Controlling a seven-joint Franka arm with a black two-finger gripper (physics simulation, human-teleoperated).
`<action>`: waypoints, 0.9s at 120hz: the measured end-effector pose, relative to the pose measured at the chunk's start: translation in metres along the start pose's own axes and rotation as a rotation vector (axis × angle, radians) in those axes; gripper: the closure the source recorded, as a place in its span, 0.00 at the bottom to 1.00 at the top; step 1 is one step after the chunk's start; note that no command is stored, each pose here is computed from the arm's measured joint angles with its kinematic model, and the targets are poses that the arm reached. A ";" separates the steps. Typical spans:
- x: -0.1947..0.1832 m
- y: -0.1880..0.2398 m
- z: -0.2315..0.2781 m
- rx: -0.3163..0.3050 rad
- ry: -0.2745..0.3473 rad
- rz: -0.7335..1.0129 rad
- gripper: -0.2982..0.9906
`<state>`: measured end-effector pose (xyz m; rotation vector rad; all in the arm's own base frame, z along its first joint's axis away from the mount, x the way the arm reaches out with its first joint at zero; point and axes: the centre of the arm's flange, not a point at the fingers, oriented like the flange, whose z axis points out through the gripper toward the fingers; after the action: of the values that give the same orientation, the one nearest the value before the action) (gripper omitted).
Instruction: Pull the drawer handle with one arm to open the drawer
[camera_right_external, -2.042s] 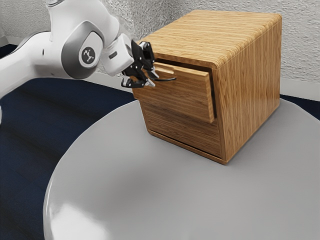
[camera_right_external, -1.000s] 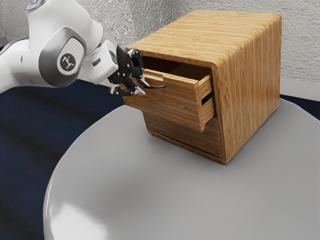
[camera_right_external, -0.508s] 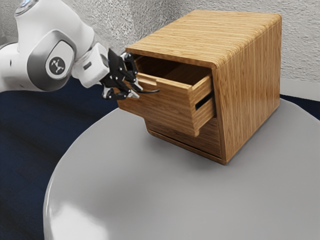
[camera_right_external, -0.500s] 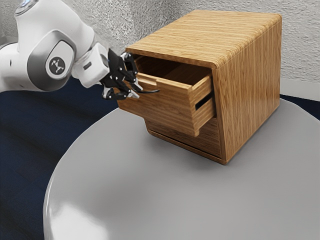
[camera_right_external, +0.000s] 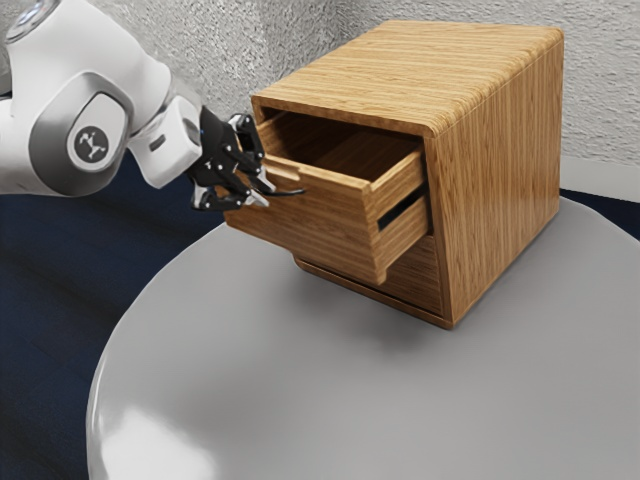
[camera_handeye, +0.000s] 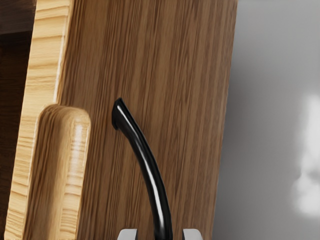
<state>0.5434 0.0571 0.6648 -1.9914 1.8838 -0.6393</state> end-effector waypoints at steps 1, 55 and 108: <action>0.000 0.000 0.000 0.000 0.000 0.000 0.74; -0.004 0.016 -0.009 0.005 0.006 -0.007 0.74; -0.008 0.033 -0.025 0.014 0.008 -0.010 0.74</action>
<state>0.5020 0.0640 0.6675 -1.9930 1.8701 -0.6629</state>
